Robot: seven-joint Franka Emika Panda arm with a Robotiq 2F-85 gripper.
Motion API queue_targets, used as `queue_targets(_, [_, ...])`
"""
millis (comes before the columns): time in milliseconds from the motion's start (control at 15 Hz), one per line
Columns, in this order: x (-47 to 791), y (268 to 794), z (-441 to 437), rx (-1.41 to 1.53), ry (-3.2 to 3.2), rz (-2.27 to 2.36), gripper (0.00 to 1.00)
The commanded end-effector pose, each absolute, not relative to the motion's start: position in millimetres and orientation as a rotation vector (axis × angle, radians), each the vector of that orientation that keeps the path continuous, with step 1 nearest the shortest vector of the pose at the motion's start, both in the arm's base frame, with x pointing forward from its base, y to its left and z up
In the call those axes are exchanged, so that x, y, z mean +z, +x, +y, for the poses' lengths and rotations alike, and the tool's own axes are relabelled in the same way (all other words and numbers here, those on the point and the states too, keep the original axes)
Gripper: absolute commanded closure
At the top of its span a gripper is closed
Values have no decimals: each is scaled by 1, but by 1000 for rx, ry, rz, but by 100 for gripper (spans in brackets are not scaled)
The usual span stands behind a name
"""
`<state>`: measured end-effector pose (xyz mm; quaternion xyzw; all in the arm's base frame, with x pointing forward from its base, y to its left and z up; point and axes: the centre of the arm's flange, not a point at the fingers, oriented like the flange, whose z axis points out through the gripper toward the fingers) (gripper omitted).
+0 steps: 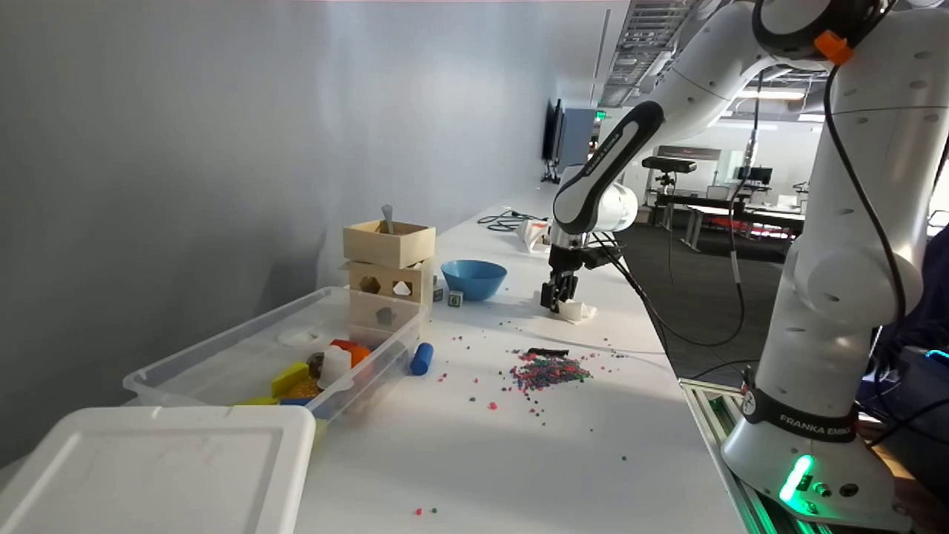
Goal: Use the white napkin to wipe the cereal on the counter to the left.
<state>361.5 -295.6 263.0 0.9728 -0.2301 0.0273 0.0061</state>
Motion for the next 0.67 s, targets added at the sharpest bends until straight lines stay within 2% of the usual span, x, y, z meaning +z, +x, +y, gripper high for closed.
queue_targets(0, [258,358,-299,11,2999,-635,100])
queue_targets(400, [245,338,-294,-270,2978,-532,100])
queue_targets(600, [246,335,-288,-295,3067,-592,100])
